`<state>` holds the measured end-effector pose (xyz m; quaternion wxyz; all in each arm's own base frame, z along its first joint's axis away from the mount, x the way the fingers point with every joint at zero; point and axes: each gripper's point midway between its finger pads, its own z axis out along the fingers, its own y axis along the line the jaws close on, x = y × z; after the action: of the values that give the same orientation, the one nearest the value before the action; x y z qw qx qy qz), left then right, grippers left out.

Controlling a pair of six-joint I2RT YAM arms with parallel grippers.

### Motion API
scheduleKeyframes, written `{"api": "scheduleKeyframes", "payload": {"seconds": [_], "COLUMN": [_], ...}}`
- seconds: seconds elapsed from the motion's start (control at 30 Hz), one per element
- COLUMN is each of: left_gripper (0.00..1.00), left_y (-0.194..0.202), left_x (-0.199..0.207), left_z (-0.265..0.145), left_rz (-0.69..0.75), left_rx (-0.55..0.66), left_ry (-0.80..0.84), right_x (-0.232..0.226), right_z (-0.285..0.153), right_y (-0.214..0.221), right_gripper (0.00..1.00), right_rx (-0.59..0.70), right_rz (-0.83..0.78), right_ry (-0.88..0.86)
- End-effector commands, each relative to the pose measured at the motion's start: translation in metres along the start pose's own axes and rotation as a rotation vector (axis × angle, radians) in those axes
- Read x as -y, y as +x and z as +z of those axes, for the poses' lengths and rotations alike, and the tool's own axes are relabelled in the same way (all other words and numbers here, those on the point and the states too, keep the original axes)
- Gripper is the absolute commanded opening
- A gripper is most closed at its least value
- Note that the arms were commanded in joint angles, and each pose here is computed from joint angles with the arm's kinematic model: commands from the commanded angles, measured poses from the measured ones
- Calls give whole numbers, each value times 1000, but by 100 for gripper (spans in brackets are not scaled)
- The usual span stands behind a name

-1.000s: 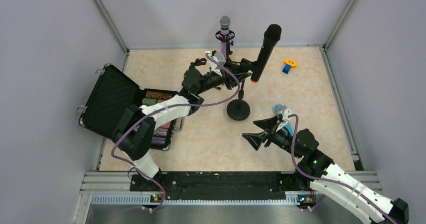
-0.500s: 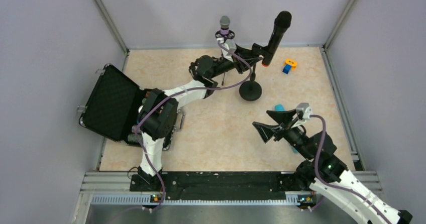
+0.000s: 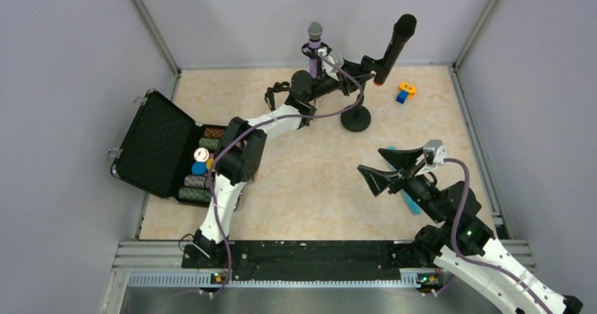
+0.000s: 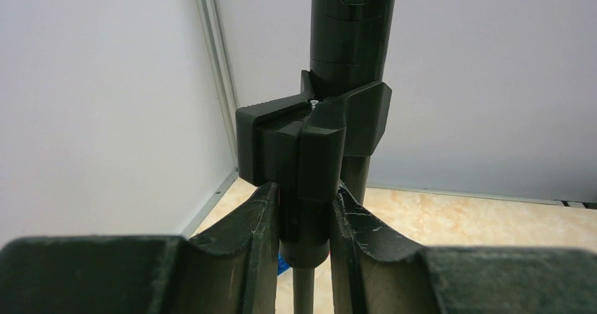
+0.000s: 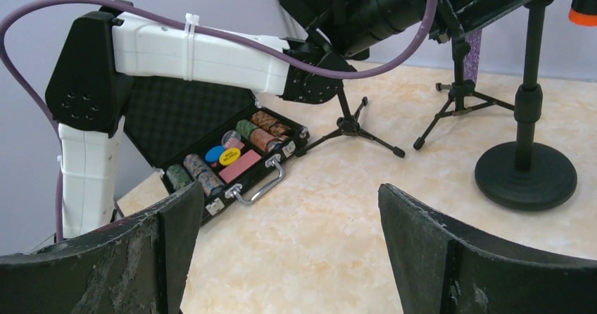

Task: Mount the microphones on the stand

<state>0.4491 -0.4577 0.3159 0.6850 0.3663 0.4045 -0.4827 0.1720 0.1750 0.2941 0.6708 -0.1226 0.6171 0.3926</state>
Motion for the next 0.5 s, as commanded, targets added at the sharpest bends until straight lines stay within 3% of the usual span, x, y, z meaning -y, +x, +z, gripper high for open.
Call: {"api": "scheduleKeyframes", "payload": {"seconds": [0.0,0.47], "left_gripper": [0,0], "left_y": [-69,-47], "left_x": [-13,-33], "left_z": [14,13], "left_rz": [167,119], "left_rx": [166,164], "left_ry": [-11,-66], "right_x": [-8,-2], "right_z": [0,2], "right_y": [-13,4], "right_gripper": [91,92], "right_rx": [19,-18], "right_rz": [-14,-13], "right_ry": [-31,-15]}}
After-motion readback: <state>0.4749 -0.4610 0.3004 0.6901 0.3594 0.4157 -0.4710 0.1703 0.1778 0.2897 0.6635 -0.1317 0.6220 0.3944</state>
